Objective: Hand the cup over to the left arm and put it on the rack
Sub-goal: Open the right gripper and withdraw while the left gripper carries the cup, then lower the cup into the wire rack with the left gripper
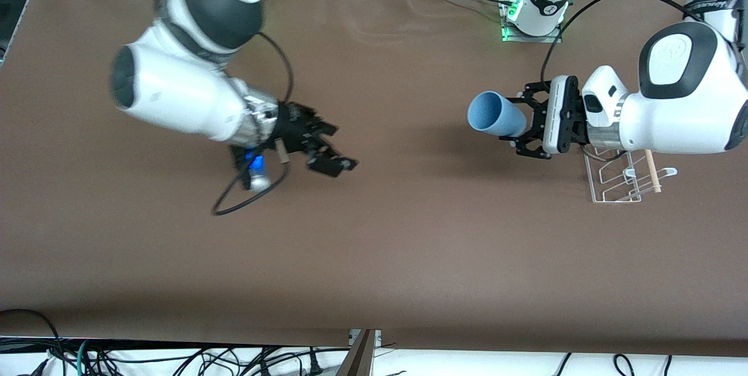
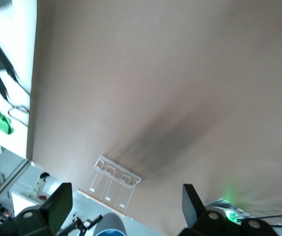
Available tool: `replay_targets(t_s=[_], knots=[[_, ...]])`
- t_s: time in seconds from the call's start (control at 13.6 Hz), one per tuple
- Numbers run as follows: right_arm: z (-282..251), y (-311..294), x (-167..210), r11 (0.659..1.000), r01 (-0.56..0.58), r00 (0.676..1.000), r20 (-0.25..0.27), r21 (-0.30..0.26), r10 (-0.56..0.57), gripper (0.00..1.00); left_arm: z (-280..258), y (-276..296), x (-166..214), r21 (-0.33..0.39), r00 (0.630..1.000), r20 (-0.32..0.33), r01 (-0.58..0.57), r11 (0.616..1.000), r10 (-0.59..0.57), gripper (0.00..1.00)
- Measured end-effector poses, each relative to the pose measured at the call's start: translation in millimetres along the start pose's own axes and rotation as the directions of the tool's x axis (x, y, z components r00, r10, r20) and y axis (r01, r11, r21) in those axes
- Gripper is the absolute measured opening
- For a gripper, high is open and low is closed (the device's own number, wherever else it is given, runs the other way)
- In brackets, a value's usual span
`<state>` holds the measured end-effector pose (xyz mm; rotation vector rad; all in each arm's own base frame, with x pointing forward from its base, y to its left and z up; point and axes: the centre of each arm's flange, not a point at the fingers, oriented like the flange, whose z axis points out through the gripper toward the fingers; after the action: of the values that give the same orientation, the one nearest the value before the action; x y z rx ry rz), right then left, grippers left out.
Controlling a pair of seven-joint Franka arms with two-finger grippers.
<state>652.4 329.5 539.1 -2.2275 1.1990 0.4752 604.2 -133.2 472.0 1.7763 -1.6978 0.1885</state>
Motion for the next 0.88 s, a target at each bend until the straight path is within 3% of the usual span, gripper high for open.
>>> replay_targets(t_s=[0.22, 0.44, 0.59, 0.73, 0.88], knots=[[-66, 14, 72, 0.999, -0.044, 0.999, -0.023, 0.032, 0.045, 0.99, -14, 1, -17, 0.042, 0.976, 0.208, 0.063, 0.997, -0.071, 0.77], [-101, 34, 117, 1.0, -0.014, 1.0, -0.019, 0.01, 0.014, 0.99, -31, 0, -37, 0.12, 0.899, 0.408, 0.117, 0.986, -0.157, 0.77], [-117, 50, 127, 0.995, 0.081, 0.997, 0.017, -0.054, -0.08, 0.99, -45, 0, -48, 0.19, 0.806, 0.554, 0.12, 0.975, -0.207, 0.77], [-137, 73, 143, 0.982, 0.15, 0.988, 0.061, -0.118, -0.144, 0.99, -52, 1, -57, 0.239, 0.708, 0.653, 0.144, 0.96, -0.269, 0.77], [-166, 91, 163, 0.976, 0.178, 0.983, 0.055, -0.127, -0.173, 0.99, -50, -1, -63, 0.291, 0.581, 0.744, 0.163, 0.943, -0.33, 0.77]])
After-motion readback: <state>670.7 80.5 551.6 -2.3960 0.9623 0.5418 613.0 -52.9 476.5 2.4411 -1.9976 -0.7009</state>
